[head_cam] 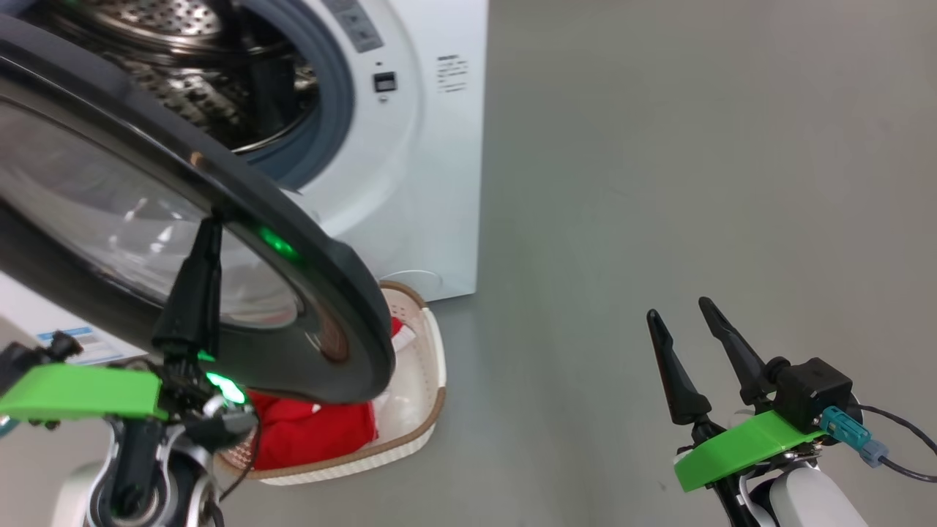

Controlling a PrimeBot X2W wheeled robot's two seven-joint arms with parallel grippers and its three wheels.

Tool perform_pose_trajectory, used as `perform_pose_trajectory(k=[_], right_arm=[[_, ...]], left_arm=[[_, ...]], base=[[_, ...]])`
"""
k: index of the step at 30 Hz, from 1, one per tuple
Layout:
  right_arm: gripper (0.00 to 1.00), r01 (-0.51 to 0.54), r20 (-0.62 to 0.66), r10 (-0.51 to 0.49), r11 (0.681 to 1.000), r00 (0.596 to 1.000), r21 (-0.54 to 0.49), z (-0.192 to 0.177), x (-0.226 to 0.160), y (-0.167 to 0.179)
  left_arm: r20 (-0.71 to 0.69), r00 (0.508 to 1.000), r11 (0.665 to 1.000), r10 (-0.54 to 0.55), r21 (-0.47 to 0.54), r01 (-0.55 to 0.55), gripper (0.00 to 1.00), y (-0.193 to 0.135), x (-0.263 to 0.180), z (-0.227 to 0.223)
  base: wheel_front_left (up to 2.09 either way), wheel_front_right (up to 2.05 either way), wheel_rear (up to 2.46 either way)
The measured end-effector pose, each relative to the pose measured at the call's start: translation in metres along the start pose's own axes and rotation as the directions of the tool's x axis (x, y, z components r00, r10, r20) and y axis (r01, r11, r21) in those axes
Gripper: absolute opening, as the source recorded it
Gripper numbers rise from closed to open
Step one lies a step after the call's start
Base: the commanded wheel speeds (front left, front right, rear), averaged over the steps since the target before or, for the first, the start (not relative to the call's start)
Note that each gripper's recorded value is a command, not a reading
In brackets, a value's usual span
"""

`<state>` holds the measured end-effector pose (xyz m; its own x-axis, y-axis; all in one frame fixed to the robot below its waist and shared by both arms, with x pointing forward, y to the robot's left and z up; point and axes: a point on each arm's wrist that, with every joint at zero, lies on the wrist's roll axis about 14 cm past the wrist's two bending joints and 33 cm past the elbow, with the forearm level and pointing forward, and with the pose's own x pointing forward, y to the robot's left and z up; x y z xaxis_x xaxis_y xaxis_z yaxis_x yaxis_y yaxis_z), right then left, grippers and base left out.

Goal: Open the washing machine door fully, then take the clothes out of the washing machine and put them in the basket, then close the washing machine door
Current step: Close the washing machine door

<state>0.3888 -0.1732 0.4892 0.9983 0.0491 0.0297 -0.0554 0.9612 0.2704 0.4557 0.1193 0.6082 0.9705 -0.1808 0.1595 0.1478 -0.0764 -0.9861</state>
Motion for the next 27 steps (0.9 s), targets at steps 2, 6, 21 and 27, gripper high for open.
perform_pose_trajectory(k=[2, 6, 21, 27], right_arm=[[1.00, 0.018, 0.001, -0.018, 1.000, 1.000, -0.003, 0.001, -0.003, -0.006], [1.00, 0.037, 0.002, -0.037, 0.999, 0.999, -0.007, 0.002, -0.006, -0.013], [1.00, 0.054, 0.004, -0.054, 0.998, 0.999, -0.025, 0.002, 0.007, -0.022], [1.00, 0.064, -0.010, -0.064, 0.997, 0.998, -0.030, -0.003, 0.011, -0.027]], left_arm=[[-0.007, 1.000, 1.000, -0.006, -0.005, 0.006, 0.00, 0.000, 0.009, -0.004], [-0.001, 1.000, 1.000, -0.012, -0.014, 0.012, 0.00, -0.001, 0.023, -0.008], [0.026, 1.000, 1.000, 0.006, -0.031, -0.005, 0.00, 0.008, 0.091, -0.012], [0.029, 1.000, 0.999, 0.004, -0.033, -0.003, 0.00, 0.011, 0.114, -0.012]], base=[[0.00, 0.00, 0.00], [0.00, 0.00, 0.00], [0.00, 0.00, 0.00], [0.00, 0.00, 0.00]])
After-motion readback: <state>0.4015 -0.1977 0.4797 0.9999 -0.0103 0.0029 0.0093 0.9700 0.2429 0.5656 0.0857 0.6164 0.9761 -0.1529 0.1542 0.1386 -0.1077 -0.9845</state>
